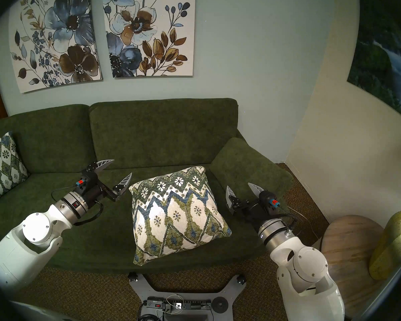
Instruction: Fluff a cushion
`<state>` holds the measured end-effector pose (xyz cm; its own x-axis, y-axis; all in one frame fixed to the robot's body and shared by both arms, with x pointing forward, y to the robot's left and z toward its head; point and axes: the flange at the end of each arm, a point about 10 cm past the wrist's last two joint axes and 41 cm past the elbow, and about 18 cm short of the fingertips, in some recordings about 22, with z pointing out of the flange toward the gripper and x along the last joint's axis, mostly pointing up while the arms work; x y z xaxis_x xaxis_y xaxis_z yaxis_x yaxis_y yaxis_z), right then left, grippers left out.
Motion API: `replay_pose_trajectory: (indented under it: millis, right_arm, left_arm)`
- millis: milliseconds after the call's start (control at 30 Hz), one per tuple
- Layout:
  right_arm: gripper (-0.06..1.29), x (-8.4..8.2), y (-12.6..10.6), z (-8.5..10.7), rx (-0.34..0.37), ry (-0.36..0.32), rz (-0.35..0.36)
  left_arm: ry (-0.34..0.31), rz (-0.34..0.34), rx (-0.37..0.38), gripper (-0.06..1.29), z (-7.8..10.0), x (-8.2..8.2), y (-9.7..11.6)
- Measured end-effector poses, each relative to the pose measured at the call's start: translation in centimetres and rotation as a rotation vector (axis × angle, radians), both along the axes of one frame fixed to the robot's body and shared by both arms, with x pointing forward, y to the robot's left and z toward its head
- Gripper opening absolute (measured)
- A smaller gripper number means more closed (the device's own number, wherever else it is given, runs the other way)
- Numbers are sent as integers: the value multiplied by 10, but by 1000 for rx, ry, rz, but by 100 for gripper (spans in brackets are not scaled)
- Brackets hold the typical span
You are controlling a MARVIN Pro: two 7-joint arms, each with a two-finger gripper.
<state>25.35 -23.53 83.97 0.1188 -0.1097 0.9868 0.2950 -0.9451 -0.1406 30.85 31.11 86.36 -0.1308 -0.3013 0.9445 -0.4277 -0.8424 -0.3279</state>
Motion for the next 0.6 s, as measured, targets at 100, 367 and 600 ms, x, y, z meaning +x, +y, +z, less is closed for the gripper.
replay_pose_trajectory:
  millis: [100, 367, 600]
  right_arm:
    - [124, -1, 2, 0, -14, -2, 10]
    - [124, -25, 50, -15, -57, 26, 161]
    - [124, -51, 64, -38, -91, 69, 240]
  left_arm:
    - [0, 0, 0, 126, 0, 0, 0]
    - [1, 0, 0, 126, 0, 0, 0]
    - [2, 1, 0, 126, 0, 0, 0]
